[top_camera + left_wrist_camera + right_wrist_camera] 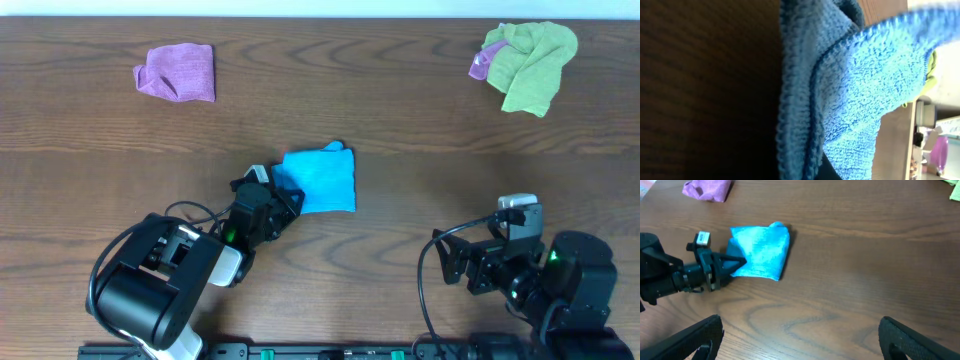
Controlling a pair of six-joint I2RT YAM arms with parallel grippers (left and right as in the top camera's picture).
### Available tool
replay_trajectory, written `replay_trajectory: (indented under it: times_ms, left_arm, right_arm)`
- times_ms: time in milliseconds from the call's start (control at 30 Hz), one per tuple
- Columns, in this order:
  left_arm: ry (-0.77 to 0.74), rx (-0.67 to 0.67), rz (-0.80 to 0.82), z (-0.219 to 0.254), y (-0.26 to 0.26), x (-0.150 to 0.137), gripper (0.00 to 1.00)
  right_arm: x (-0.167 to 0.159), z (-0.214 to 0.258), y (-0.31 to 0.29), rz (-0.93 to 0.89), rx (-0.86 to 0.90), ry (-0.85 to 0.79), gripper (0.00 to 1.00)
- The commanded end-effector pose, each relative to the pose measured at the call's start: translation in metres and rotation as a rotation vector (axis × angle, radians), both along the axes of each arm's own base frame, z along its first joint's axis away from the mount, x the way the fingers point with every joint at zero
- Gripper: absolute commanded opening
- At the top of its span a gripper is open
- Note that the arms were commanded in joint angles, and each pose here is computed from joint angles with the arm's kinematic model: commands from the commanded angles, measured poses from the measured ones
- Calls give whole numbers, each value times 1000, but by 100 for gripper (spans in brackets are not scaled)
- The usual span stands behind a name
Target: Fold the cloth
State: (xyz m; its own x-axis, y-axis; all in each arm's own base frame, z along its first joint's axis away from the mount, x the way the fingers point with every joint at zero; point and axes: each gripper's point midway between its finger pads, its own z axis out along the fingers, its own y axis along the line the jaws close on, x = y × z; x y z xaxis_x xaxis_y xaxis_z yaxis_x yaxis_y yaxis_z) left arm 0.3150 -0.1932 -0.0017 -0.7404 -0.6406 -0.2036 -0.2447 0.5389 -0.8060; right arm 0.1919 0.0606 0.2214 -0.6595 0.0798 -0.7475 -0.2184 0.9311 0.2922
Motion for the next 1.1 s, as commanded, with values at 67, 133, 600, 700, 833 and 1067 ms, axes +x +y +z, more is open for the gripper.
replay_trajectory:
  times_ms: [67,133,600,700,833,1067]
  left_arm:
    - [2,66,-33,-17,7,-11,6]
    - [-37,38,-52,-7,1,-4,6]
    - [-213,-194,-44,110,18,118,6]
    - [-183,-166,-47,128,28,144,6]
    - [-209,-79,-46,164,46,176,6]
    - [-303,71,22,214,94,214,6]
  right_arm:
    - [0,0,1,-5,16,4,99]
    - [0,0,1,-5,16,4,99]
    - [0,0,1,-5,16,4,99]
    - [0,0,1,-5,16,4,99]
    - [0,0,1,-5,16,4,99]
    - [0,0,1,-5,16,4,99]
